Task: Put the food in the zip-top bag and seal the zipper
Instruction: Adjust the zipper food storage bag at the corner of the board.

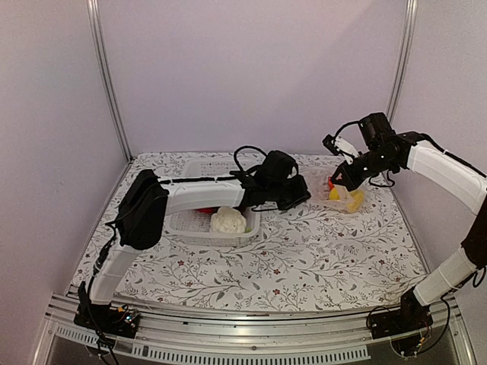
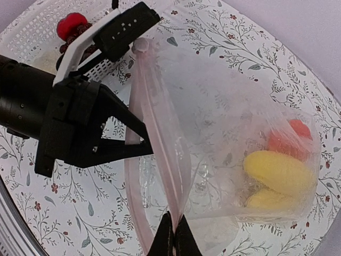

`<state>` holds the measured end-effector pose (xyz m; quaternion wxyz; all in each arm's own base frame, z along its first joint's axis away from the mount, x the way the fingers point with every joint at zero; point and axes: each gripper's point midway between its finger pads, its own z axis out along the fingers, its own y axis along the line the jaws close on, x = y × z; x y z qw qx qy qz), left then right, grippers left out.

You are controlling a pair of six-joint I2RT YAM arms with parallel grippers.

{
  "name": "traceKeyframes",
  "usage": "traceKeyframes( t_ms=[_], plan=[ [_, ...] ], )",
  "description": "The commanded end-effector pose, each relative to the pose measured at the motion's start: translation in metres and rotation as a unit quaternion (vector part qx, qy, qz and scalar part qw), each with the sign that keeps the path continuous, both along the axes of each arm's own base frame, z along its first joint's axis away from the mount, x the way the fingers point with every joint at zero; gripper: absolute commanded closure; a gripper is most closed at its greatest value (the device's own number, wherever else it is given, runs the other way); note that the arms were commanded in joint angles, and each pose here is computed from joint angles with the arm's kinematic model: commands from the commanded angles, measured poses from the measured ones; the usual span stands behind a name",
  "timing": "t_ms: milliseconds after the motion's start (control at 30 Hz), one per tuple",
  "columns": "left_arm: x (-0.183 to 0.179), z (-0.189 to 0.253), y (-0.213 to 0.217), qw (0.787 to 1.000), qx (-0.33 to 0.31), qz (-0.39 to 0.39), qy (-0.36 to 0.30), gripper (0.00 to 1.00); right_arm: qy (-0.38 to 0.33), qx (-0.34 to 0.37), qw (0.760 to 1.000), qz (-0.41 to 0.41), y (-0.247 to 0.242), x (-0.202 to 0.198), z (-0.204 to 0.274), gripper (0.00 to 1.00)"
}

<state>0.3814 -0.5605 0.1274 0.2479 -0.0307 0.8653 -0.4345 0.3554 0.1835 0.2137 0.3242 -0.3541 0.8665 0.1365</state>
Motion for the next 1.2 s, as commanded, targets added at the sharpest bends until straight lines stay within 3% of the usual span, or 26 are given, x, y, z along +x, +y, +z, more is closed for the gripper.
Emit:
traceKeyframes(
  t_ms=[0, 67, 200, 300, 367, 467, 600, 700, 767, 833, 1167],
  plan=[
    [0.01, 0.032, -0.011, 0.998, -0.051, -0.004, -0.02, 1.0, -0.015, -0.074, 0.996, -0.05, -0.027, 0.002, -0.018, 0.93],
    [0.006, 0.042, -0.013, 0.998, -0.057, -0.006, -0.027, 1.0, -0.024, -0.102, 0.992, -0.076, -0.039, 0.008, -0.024, 0.77],
    [0.002, 0.054, -0.013, 0.997, -0.059, -0.007, -0.039, 1.0, -0.041, -0.131, 0.984, -0.113, -0.054, 0.017, -0.024, 0.72],
    [0.001, 0.06, -0.013, 0.997, -0.061, -0.007, -0.043, 1.0, -0.062, -0.148, 0.977, -0.142, -0.065, 0.024, -0.015, 0.73],
    [0.001, 0.062, -0.012, 0.997, -0.06, -0.005, -0.046, 1.0, -0.086, -0.174, 0.966, -0.17, -0.079, 0.03, -0.004, 0.8],
    [0.001, 0.061, -0.011, 0.997, -0.06, -0.002, -0.044, 1.0, -0.151, -0.231, 0.933, -0.232, -0.11, 0.041, 0.028, 0.91],
    [0.0, 0.069, -0.013, 0.997, -0.065, -0.01, -0.052, 1.0, -0.219, -0.303, 0.89, -0.26, -0.128, 0.041, 0.052, 0.93],
    [-0.001, 0.088, -0.014, 0.993, -0.083, -0.019, -0.082, 1.0, -0.2, -0.261, 0.92, -0.214, -0.107, 0.036, 0.046, 0.92],
    [-0.002, 0.094, -0.015, 0.992, -0.089, -0.024, -0.091, 1.0, -0.172, -0.195, 0.95, -0.174, -0.081, 0.029, 0.043, 0.8],
    [-0.004, 0.095, -0.016, 0.991, -0.091, -0.029, -0.093, 1.0, -0.151, -0.149, 0.964, -0.158, -0.066, 0.025, 0.041, 0.7],
    [-0.01, 0.1, -0.014, 0.99, -0.09, -0.037, -0.103, 1.0, -0.163, -0.113, 0.972, -0.129, -0.046, 0.035, 0.053, 0.74]
  ],
)
